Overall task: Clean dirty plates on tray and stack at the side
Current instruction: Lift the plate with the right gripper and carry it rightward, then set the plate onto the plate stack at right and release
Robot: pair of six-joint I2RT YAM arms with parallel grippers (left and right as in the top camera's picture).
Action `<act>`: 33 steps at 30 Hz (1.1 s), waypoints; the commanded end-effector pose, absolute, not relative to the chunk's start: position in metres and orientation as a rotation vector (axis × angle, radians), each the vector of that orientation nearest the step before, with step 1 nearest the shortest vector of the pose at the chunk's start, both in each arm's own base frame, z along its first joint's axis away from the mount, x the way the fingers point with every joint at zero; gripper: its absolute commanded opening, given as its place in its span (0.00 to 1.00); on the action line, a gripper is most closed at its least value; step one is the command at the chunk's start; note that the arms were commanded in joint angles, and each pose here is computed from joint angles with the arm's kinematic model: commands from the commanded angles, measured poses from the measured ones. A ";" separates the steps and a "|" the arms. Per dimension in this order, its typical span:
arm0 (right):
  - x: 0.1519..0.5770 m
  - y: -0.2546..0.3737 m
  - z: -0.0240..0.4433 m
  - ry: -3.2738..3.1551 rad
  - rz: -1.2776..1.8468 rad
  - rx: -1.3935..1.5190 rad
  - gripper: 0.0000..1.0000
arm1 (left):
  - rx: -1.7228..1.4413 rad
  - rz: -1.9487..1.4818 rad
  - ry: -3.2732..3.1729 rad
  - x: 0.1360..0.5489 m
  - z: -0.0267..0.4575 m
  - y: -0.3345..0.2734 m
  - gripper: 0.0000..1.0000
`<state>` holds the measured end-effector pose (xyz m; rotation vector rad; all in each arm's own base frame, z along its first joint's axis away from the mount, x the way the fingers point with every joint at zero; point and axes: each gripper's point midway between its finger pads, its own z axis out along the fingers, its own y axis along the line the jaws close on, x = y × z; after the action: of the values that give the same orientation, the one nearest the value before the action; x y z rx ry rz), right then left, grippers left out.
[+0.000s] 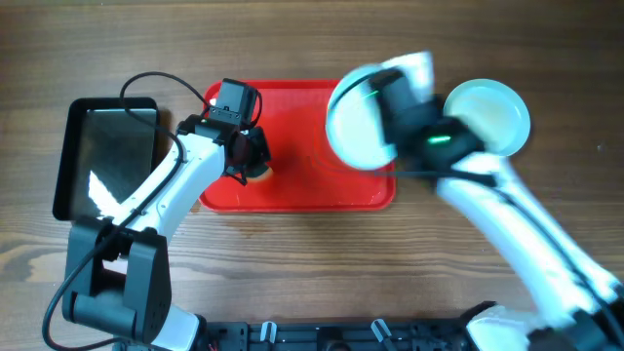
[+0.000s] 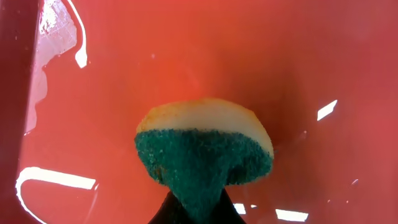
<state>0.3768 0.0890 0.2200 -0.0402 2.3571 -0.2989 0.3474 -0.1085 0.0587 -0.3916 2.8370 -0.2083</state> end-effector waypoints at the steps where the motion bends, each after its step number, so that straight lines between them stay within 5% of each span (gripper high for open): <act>1: 0.382 0.035 0.250 2.350 0.162 0.212 0.04 | -0.401 -0.220 2.856 0.345 0.054 -0.109 0.04; 5: 0.375 -0.096 0.213 2.380 0.205 0.645 0.04 | -0.401 -0.221 2.856 0.345 0.054 -0.109 0.04; 8: 0.384 -0.132 0.176 2.396 0.322 0.750 0.04 | -0.401 -0.221 2.856 0.345 0.054 -0.109 0.04; 17: 0.411 -0.151 0.079 2.504 0.378 0.875 0.04 | -0.401 -0.218 2.860 0.344 0.053 -0.109 0.04; 23: 0.409 -0.170 0.071 2.504 0.244 0.916 0.05 | -0.401 -0.218 2.859 0.344 0.053 -0.109 0.04; 33: 0.401 -0.168 0.068 2.539 0.234 0.924 0.22 | -0.399 -0.222 2.853 0.345 0.054 -0.109 0.04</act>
<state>0.4035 -0.1689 0.0723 0.9170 2.5171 0.2341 0.3469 -0.1097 0.0586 -0.3908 2.8399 -0.2183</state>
